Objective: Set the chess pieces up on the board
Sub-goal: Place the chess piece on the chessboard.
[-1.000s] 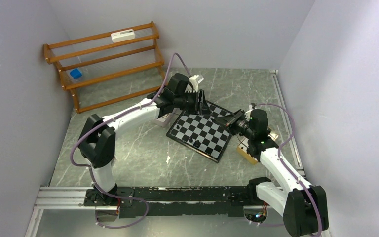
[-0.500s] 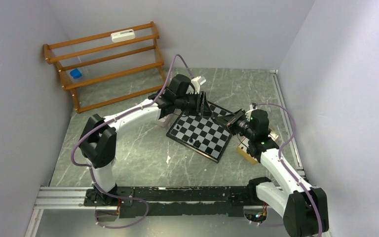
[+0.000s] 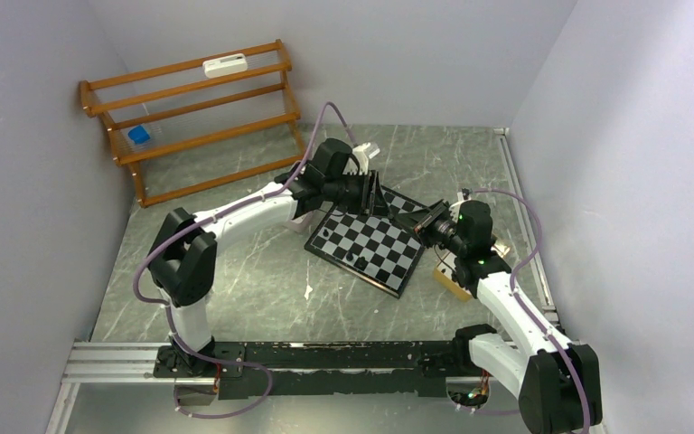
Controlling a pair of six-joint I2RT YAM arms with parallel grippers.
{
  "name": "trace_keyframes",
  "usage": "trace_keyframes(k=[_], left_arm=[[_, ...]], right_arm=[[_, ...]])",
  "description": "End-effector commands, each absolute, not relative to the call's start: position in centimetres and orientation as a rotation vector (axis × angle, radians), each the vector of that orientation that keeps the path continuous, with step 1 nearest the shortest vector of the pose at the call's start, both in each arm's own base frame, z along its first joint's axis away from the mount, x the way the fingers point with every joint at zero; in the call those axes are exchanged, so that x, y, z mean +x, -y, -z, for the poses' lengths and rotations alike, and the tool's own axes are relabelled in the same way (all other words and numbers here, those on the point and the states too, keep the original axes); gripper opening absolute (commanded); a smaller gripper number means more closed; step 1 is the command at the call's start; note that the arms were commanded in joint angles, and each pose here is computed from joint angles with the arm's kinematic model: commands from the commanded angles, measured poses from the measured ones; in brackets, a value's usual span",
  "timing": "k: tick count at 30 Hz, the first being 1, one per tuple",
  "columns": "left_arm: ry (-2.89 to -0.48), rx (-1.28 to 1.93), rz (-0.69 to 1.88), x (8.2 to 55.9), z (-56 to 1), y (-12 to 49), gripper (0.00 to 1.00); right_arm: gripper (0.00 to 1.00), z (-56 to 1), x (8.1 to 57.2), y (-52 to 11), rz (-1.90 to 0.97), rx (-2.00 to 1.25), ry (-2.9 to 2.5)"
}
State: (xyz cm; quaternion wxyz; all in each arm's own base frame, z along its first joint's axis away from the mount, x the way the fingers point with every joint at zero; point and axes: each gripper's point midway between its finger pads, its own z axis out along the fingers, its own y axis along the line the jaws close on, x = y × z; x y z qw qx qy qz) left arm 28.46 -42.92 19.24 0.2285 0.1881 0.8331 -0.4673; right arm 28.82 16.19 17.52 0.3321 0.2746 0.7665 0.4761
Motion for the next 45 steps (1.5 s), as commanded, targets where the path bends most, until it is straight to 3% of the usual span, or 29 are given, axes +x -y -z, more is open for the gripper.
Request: trace_keyframes(k=[1, 8, 15, 17, 20, 23, 32, 36, 45], left_arm=[[-2.276, 0.574, 1.319, 27.9, -19.5, 43.9, 0.41], [-2.268, 0.588, 1.341, 27.7, -19.5, 44.3, 0.31], [-2.259, 0.603, 1.344, 27.6, -19.5, 44.4, 0.06], [-2.260, 0.611, 1.328, 27.7, -19.4, 44.3, 0.05], [-2.270, 0.618, 1.265, 28.2, -19.1, 43.8, 0.05], [-2.283, 0.627, 1.136, 29.0, -18.7, 42.7, 0.05], [-2.362, 0.554, 0.483, 32.9, -14.7, 34.8, 0.05], [-2.402, 0.543, 0.311, 33.4, -13.0, 32.5, 0.05], [-2.471, 0.571, 0.192, 32.8, -10.4, 31.6, 0.05]], right_arm=[[0.11, -18.0, 28.7, -16.4, -1.252, 0.707, -1.992], [0.11, -18.0, 28.6, -16.4, -1.250, 0.705, -1.996], [0.11, -17.6, 28.5, -16.5, -1.250, 0.699, -2.010], [0.12, -17.4, 28.5, -16.5, -1.246, 0.697, -2.015], [0.25, -16.9, 28.4, -16.2, -1.213, 0.694, -2.028], [0.45, -16.9, 28.1, -15.9, -1.180, 0.674, -2.030], [0.99, -16.3, 26.8, -14.3, -1.029, 0.589, -2.050], [1.00, -16.5, 26.3, -13.1, -0.929, 0.546, -2.055], [1.00, -17.2, 25.7, -11.8, -0.841, 0.513, -2.030]])
